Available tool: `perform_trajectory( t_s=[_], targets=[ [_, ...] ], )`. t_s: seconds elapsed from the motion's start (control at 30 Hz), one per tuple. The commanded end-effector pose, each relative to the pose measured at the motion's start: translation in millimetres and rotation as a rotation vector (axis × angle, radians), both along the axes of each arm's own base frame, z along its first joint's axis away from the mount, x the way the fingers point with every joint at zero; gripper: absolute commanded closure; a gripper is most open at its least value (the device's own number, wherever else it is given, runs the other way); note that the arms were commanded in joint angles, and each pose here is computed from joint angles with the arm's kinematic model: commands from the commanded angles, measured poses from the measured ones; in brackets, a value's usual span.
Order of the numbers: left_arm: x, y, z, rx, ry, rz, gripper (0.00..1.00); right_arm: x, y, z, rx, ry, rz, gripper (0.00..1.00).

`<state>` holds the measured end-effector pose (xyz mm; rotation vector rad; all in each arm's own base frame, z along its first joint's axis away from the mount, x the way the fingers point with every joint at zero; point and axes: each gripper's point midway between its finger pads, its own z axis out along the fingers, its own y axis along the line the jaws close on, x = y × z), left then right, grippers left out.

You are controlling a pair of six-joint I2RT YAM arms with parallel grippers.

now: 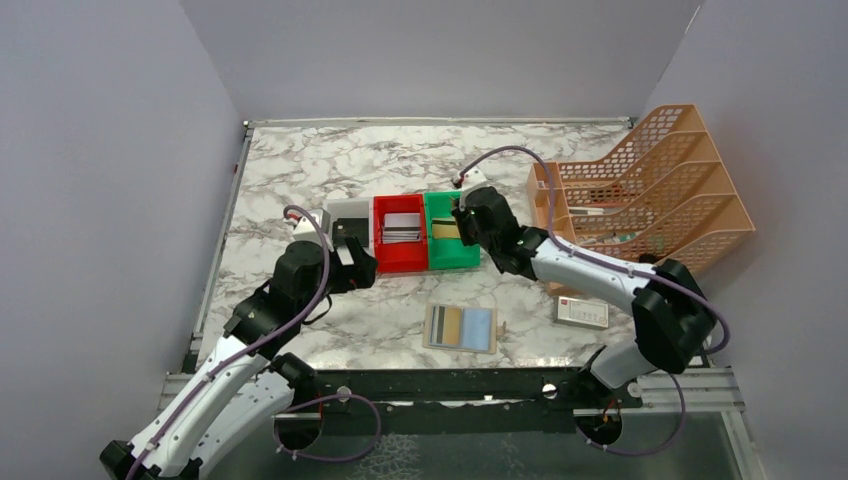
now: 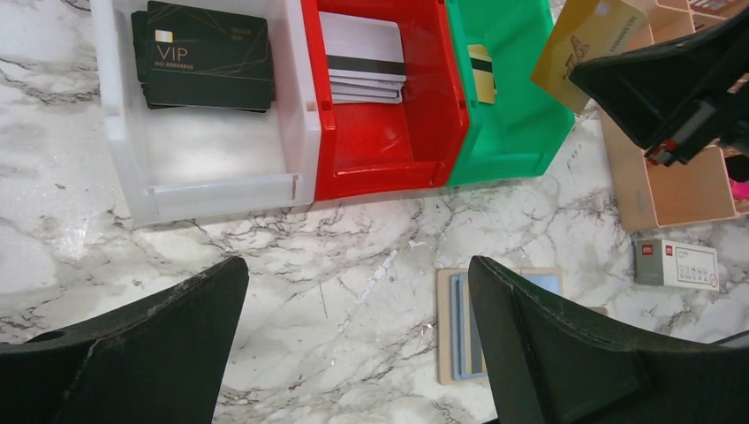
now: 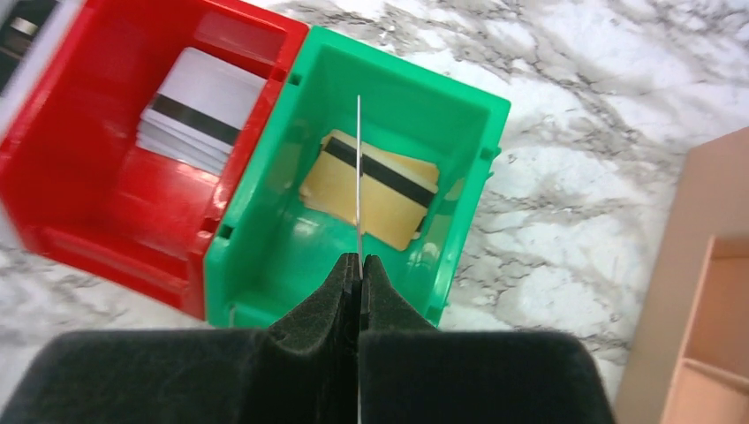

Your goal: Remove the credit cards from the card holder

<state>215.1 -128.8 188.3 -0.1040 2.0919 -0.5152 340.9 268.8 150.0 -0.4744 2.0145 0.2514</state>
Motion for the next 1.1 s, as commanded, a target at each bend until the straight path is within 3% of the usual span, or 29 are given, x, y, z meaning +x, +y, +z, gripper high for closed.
perform_trajectory(
  t_s=[0.0, 0.4, 0.67, 0.97, 1.07],
  targets=[
    [1.1, 8.7, 8.7, 0.021, -0.036, 0.025, 0.01, 19.6, -8.5, -9.2, -0.261, -0.092, 0.002, 0.99],
    [0.2, 6.0, 8.1, 0.021, -0.030, 0.008, 0.01, 55.7, -3.3, -48.2, -0.586, -0.226, 0.081, 0.99],
    [0.0, 5.6, 7.1, 0.022, -0.027, 0.006, 0.01, 54.9, 7.5, -77.1, -0.653, -0.161, 0.180, 0.95],
    [0.1, 4.7, 5.7, 0.024, -0.022, 0.002, 0.01, 38.7, 13.9, -99.3, -0.635, 0.000, 0.245, 0.77],
    [0.2, 4.4, 4.5, 0.027, -0.017, -0.001, 0.01, 36.7, 17.2, -93.9, -0.606, 0.006, 0.246, 0.61]
  ],
)
